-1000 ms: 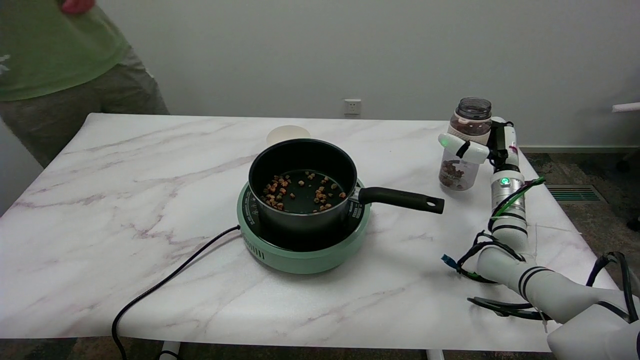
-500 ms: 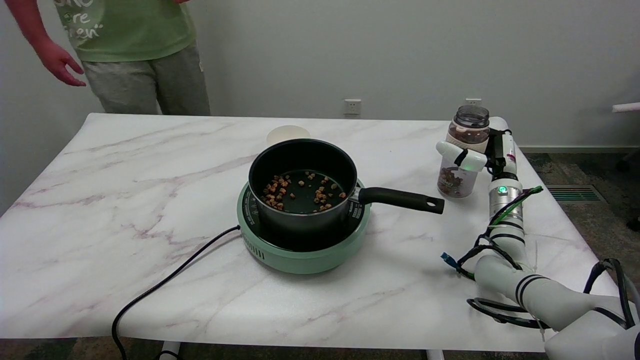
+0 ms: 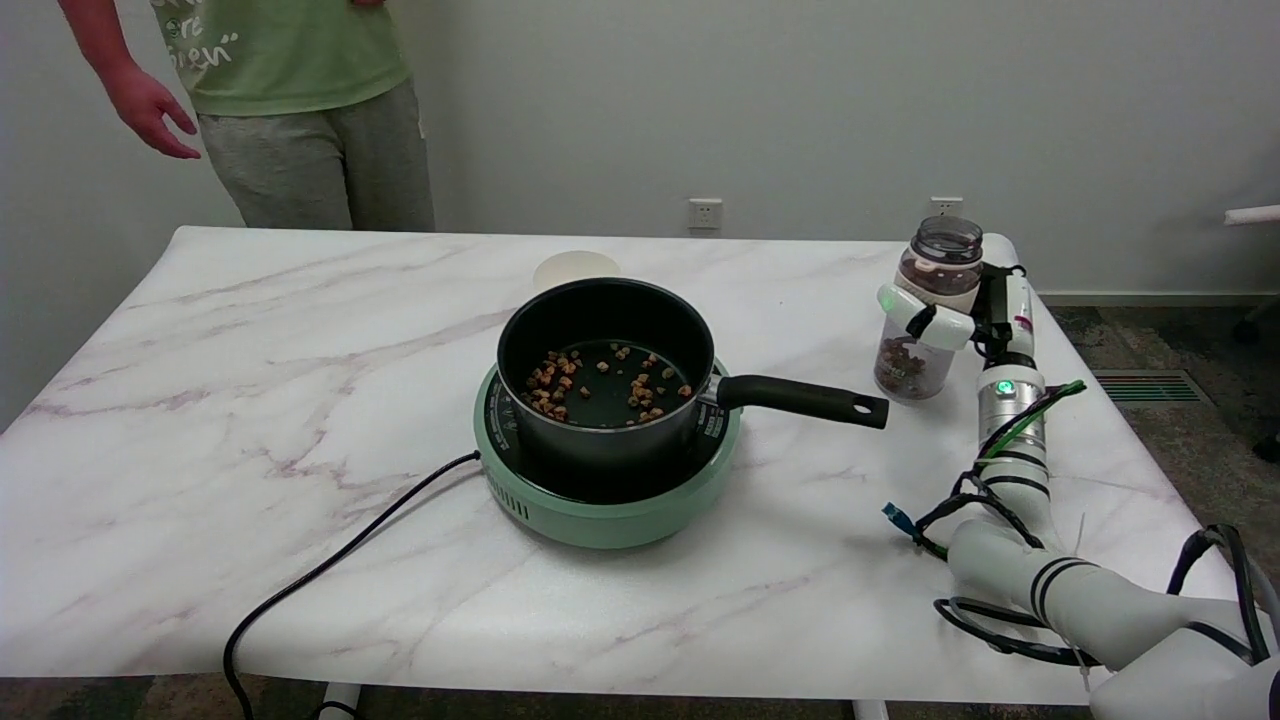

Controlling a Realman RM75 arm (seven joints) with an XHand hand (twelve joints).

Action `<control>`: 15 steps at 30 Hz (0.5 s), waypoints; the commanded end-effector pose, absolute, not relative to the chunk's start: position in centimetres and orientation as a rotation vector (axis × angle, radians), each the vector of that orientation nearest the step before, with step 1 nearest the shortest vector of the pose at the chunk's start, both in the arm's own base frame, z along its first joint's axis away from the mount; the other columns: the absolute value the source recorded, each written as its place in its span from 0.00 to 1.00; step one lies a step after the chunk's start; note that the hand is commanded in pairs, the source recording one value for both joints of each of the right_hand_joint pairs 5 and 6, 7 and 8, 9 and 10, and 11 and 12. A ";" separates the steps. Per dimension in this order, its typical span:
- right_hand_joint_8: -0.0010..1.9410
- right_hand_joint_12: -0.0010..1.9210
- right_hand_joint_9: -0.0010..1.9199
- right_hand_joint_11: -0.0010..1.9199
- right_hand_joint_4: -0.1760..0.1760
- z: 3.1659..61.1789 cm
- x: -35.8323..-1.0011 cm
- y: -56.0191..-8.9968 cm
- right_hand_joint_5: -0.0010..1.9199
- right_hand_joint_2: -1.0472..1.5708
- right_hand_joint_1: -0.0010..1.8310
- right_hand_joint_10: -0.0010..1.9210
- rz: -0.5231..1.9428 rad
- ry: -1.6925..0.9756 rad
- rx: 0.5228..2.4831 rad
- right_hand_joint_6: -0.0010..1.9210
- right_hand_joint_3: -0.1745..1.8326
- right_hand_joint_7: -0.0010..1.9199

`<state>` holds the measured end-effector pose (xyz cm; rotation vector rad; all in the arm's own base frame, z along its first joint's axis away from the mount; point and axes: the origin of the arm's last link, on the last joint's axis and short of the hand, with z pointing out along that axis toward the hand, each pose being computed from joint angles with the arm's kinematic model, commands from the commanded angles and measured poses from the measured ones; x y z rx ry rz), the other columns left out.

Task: Place the bottle onto the table.

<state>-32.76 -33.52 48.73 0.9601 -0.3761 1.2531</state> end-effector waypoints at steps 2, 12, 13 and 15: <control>0.75 0.66 0.74 0.66 0.50 48.6 -33.0 -33.2 0.61 0.60 0.66 0.74 1.257 -0.373 0.958 0.61 0.55 0.75; 0.67 0.60 0.62 0.60 0.50 49.0 -32.1 -32.5 0.50 0.43 0.63 0.62 1.295 -0.350 0.963 0.50 0.60 0.68; 0.66 0.58 0.60 0.58 0.50 49.1 -31.9 -32.5 0.49 0.41 0.63 0.60 1.304 -0.346 0.965 0.49 0.61 0.67; 0.64 0.55 0.55 0.55 0.50 49.1 -31.8 -32.3 0.46 0.37 0.63 0.55 1.309 -0.343 0.971 0.46 0.63 0.64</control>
